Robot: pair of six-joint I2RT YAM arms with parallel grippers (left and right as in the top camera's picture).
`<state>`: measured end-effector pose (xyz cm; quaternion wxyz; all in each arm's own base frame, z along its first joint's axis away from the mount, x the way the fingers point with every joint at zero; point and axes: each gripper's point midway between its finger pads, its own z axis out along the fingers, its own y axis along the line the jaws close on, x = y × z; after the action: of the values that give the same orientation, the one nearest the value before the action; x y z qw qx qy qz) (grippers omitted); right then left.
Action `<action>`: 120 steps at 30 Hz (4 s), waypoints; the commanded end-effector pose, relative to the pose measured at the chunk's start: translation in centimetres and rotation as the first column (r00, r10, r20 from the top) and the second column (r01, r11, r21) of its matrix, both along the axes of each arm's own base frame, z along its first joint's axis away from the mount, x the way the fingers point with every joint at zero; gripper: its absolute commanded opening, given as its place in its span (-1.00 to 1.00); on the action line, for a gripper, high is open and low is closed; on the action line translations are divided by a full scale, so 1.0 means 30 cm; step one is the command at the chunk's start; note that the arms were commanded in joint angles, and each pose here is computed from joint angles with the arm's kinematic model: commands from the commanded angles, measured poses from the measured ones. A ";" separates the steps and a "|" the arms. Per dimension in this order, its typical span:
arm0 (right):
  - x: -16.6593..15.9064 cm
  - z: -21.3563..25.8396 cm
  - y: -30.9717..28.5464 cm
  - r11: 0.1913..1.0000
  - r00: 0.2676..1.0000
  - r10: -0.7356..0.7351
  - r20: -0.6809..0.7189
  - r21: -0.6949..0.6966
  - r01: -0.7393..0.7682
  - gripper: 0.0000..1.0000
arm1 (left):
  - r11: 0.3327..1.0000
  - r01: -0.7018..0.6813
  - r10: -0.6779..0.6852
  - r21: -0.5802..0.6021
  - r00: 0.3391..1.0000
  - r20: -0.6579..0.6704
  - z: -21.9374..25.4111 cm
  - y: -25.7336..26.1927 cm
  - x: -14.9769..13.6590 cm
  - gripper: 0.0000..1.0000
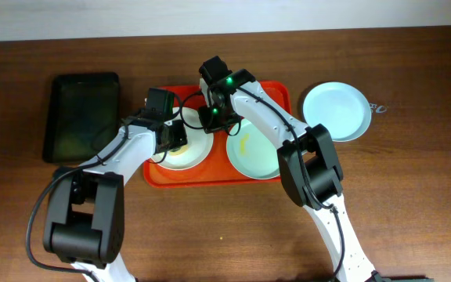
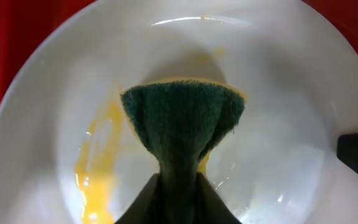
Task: Clean dirty plates on tray and stack at the side
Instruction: 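Bring the sponge onto the white plate with the left gripper and scrub, then withdraw the sponge left and lift the white plate with the right gripper, then place the white plate onto the green plate at the right side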
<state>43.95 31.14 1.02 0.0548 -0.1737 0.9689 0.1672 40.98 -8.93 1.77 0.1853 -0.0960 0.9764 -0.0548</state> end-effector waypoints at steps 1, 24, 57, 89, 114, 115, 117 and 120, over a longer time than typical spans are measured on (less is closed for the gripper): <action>-0.007 -0.070 -0.033 0.999 1.000 -0.006 -0.027 -0.041 0.005 -0.91 | 0.998 -0.028 0.027 0.064 1.000 0.009 -0.013 0.040 0.006 -0.92; -0.005 -0.070 -0.032 0.999 1.000 -0.006 -0.025 -0.039 0.005 -0.91 | 0.984 -0.152 0.158 0.091 0.986 -0.052 -0.090 0.137 0.022 -1.00; -0.065 0.897 -0.016 0.496 0.508 0.568 0.647 -0.762 0.416 -0.92 | 0.868 -0.429 0.448 0.250 0.893 -0.025 0.356 0.554 -0.281 -1.00; 0.046 0.249 -1.321 0.757 0.755 -0.650 -0.089 0.015 0.653 -0.92 | 0.879 -0.420 0.439 0.226 0.897 -0.040 0.350 0.537 -0.282 -1.00; -0.236 0.310 -0.757 0.777 0.774 -0.625 -0.100 -0.180 0.603 0.97 | 0.886 -0.417 0.433 0.203 0.900 -0.040 0.347 0.526 -0.274 -1.00; -0.253 0.265 -0.715 0.797 0.792 -0.600 -0.114 -0.170 0.580 0.97 | 0.886 -0.417 0.433 0.203 0.900 -0.040 0.347 0.526 -0.274 -1.00; -0.311 0.188 -0.651 0.816 0.802 -0.576 -0.160 -0.174 0.551 0.95 | 0.886 -0.417 0.433 0.203 0.901 -0.040 0.347 0.525 -0.274 -1.00; -0.317 0.142 -0.655 0.726 0.725 -0.680 -0.107 -0.236 0.646 0.45 | 0.886 -0.417 0.433 0.203 0.901 -0.040 0.347 0.525 -0.274 -1.00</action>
<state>34.44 12.22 5.80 -0.0082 0.1375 0.9850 0.1039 32.78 6.83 11.90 0.1549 -0.2867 0.9413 0.0879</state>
